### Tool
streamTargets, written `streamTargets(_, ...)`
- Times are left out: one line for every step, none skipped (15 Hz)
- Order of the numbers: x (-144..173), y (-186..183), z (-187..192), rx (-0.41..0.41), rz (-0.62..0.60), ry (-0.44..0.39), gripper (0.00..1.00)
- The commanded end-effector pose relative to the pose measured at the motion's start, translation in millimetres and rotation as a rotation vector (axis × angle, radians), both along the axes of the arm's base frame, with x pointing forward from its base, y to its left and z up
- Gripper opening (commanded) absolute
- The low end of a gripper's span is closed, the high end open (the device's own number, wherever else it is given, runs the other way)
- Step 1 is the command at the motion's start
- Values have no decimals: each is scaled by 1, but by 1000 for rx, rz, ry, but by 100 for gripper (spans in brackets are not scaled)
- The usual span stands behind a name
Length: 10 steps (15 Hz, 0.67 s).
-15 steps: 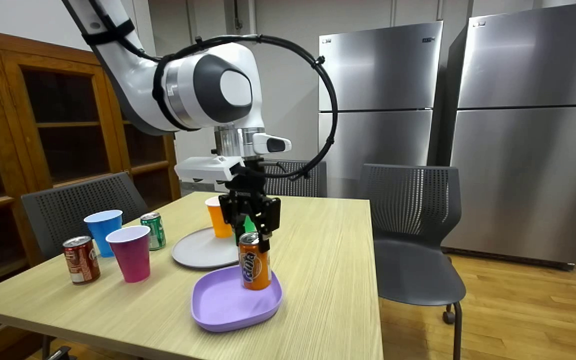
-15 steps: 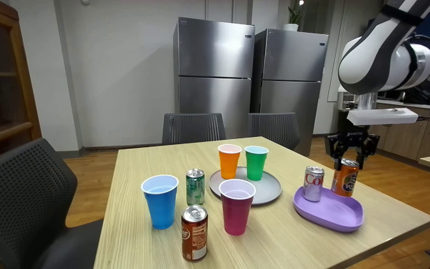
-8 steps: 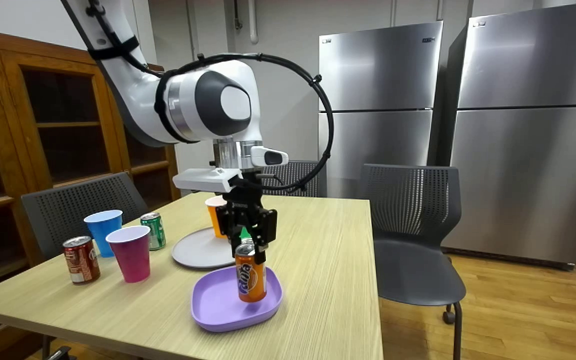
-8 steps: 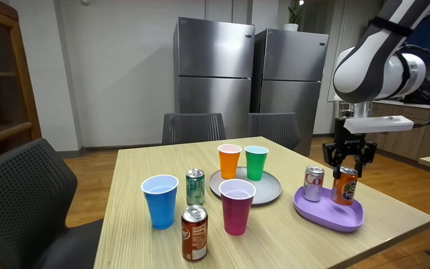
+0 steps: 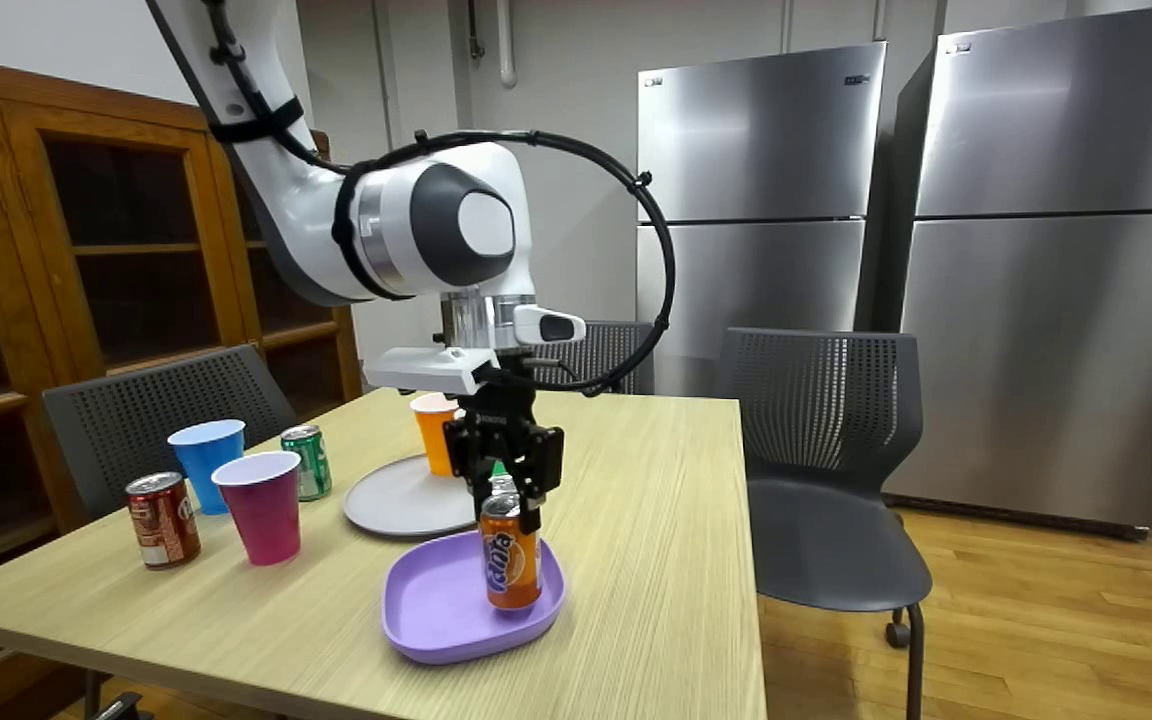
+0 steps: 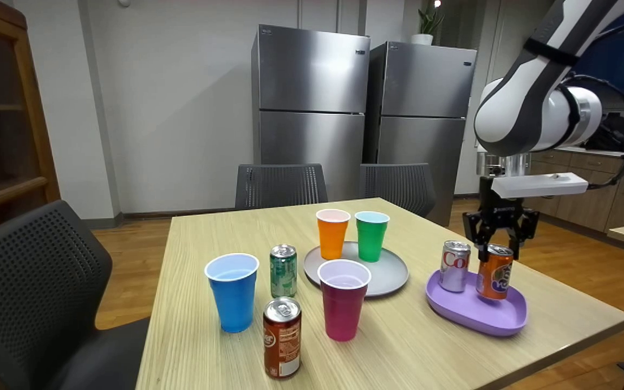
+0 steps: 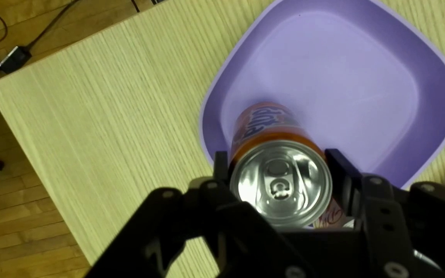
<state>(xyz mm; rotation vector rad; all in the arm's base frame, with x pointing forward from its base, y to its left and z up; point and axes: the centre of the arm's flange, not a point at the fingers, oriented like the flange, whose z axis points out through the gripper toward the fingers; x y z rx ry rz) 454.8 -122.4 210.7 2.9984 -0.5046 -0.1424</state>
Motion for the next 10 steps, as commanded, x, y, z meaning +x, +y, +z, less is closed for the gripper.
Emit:
streamTargets(16, -3, -6, 15, 16, 1, 38)
streamTargets(18, -3, -8, 14, 17, 6, 38)
streamTargets(19, -3, -10, 14, 19, 8, 38)
streamTargets(21, -4, -11, 14, 20, 10, 38)
streamTargets(22, -4, -11, 13, 21, 11, 38)
streamTargets(22, -5, -9, 10, 23, 9, 84)
streamTargets(22, -5, -6, 11, 25, 3, 90)
streamTargets(20, -5, -2, 10, 25, -5, 96)
streamTargets(19, -4, 2, 6, 25, -12, 100)
streamTargets(18, -4, 5, 1, 25, -18, 100)
